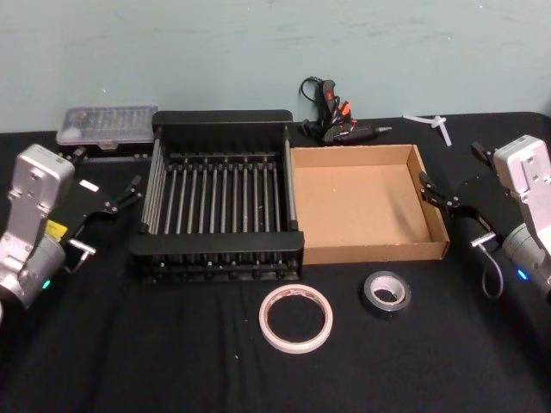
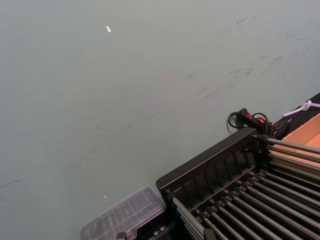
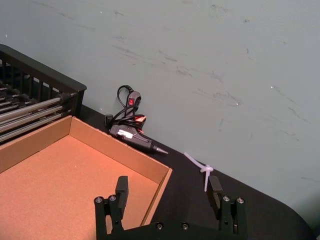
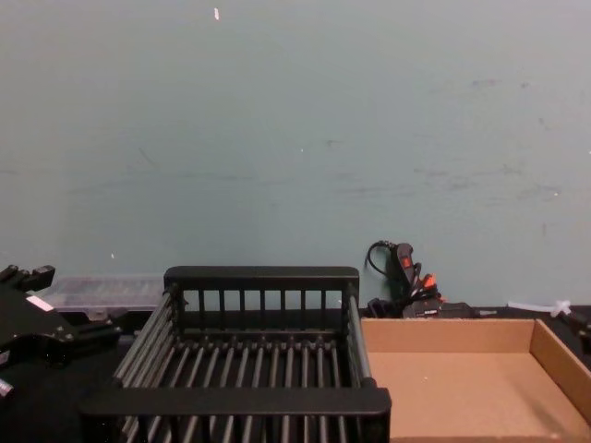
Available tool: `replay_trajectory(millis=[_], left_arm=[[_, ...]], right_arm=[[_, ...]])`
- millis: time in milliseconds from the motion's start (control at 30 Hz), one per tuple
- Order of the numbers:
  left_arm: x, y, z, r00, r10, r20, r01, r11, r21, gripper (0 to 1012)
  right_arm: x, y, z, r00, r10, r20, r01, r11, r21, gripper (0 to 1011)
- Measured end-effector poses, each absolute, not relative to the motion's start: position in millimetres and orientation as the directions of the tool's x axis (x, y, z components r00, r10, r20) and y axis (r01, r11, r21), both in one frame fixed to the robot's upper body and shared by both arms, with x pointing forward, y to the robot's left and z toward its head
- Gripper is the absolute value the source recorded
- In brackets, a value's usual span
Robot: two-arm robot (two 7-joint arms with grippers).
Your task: Pick up the white tape and place it into the black box , Pick up the silver tape and place it into the brown box.
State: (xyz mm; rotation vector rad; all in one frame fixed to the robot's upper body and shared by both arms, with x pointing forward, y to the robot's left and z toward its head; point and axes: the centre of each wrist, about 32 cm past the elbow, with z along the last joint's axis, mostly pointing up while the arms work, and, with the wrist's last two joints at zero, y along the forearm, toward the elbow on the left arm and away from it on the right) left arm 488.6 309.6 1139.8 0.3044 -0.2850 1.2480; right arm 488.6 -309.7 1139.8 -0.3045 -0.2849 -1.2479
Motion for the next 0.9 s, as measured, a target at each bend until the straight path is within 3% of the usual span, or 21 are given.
replay_trajectory(millis=[900], left_arm=[[488.6,309.7,1139.8,0.292,0.880,0.374,-0.955,0.287,0.070,1001]], right_arm=[[488.6,-309.7,1139.8,0.292,-0.880,0.374,0.955,0.287,-0.070,1002]])
